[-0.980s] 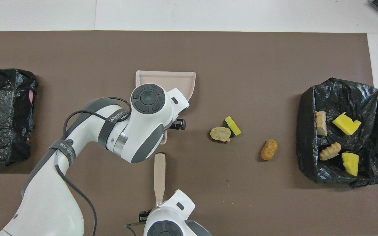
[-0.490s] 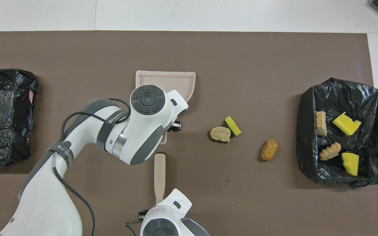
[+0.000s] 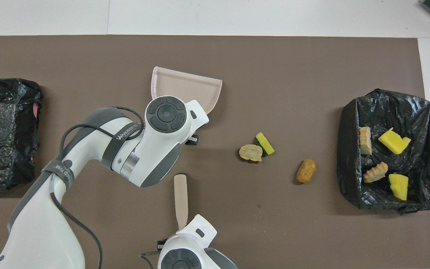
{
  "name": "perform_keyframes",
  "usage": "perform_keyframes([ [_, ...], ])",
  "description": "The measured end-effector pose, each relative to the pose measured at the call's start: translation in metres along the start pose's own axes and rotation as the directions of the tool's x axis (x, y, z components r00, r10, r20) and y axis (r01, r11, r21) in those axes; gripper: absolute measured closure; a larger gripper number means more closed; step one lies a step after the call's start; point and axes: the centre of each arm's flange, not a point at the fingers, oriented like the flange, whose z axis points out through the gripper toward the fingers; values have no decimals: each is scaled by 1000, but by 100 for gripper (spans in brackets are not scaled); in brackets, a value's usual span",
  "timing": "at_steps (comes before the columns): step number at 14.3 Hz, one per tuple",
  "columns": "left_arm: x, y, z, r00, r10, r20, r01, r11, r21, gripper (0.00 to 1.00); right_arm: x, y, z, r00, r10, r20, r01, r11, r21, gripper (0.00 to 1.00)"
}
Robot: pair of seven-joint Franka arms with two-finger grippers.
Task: Sweep and dump trash in bin
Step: 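Grasp the dustpan with the left gripper and lift it toward the near bin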
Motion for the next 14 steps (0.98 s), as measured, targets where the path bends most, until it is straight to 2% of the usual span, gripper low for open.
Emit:
perform_keyframes([
  [5, 11, -63, -33, 986, 162, -49, -161, 987, 12, 68, 1, 4, -8, 999, 7, 31, -6, 999, -36, 75],
  [9, 0, -147, -81, 941, 336, -41, -334, 942, 46, 68, 20, 36, -62, 997, 46, 60, -42, 997, -67, 75],
  [12, -16, -193, -100, 881, 473, 7, -472, 880, 47, 68, 33, 76, -112, 993, 82, 87, -74, 993, -92, 75],
  [14, -21, -205, -98, 799, 600, 42, -601, 799, 27, 68, 41, 100, -140, 989, 111, 93, -96, 984, -153, 75],
])
